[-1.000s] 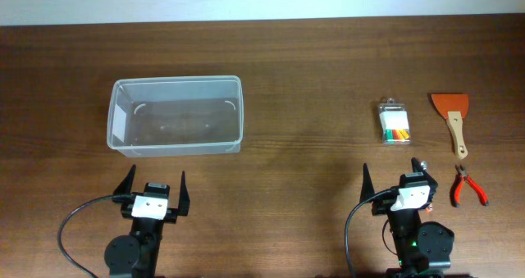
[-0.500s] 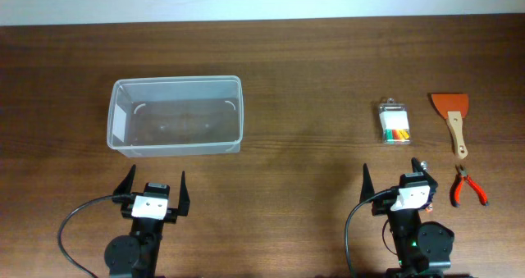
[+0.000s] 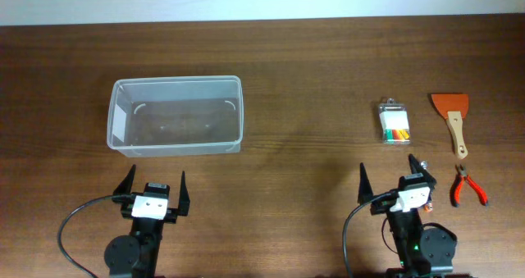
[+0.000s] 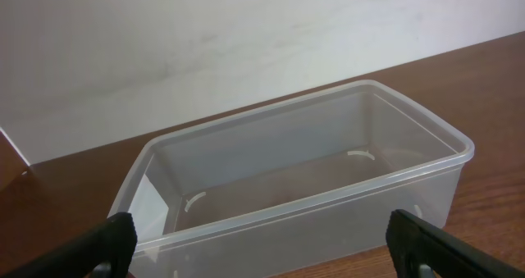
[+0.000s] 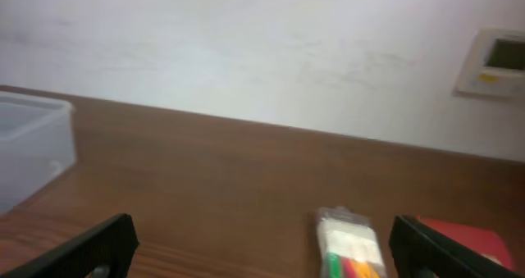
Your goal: Pack container
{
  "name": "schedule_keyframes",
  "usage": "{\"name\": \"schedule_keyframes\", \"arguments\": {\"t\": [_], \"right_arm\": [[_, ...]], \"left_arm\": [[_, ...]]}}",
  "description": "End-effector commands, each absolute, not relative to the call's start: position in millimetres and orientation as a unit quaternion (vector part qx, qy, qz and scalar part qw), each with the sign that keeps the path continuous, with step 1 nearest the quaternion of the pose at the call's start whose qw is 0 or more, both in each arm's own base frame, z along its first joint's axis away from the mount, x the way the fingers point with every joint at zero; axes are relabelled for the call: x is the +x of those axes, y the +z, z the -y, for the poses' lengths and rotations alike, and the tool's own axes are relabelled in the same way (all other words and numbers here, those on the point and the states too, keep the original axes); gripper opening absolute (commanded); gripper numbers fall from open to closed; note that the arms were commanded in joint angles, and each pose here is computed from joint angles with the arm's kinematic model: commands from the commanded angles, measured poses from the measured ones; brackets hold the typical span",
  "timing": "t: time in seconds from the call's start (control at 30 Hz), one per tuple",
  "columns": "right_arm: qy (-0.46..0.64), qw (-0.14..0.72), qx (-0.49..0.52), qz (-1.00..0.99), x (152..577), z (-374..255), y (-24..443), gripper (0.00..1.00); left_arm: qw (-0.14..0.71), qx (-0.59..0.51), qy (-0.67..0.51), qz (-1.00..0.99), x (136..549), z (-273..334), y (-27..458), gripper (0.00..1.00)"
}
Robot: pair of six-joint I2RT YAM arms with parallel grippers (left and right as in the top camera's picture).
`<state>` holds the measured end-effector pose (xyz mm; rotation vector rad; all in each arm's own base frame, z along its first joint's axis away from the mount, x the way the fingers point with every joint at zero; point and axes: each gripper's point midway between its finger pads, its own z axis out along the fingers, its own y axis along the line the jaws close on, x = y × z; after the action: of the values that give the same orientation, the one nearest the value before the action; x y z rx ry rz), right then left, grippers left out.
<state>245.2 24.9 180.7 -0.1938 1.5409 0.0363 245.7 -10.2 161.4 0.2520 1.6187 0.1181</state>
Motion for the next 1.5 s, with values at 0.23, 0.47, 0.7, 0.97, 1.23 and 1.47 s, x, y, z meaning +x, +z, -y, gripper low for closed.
{"name": "schedule_keyframes", "arguments": {"t": [0.23,0.47,0.7,0.97,1.23,1.47], "right_arm": [[0.216,0.719,-0.208,-0.626,211.6,-98.0,218.7,0.99],[0.148,0.728,-0.228,-0.63,218.4,-88.9,253.3,0.99],[0.108,0.645,-0.177,-0.736,262.7,-66.5,275.1,0.99],[0.123,0.496,-0.146,-0.847,303.6,-60.6,320.0,0.99],[0.196,0.443,-0.161,-0.86,313.2,-83.1,353.9,0.99],[0.117,0.397,-0.079,-0.907,320.3,-67.4,336.7,0.99]], "left_arm": [[0.682,0.105,0.056,-0.722,245.8,7.4,159.8,0.99],[0.681,0.105,0.056,-0.722,245.7,7.4,159.7,0.99],[0.682,0.105,0.056,-0.722,245.8,7.4,159.8,0.99],[0.682,0.105,0.056,-0.722,245.8,7.4,159.8,0.99],[0.681,0.105,0.056,-0.722,245.8,7.4,159.6,0.99],[0.681,0.105,0.056,-0.722,245.8,7.4,159.6,0.99]]}}
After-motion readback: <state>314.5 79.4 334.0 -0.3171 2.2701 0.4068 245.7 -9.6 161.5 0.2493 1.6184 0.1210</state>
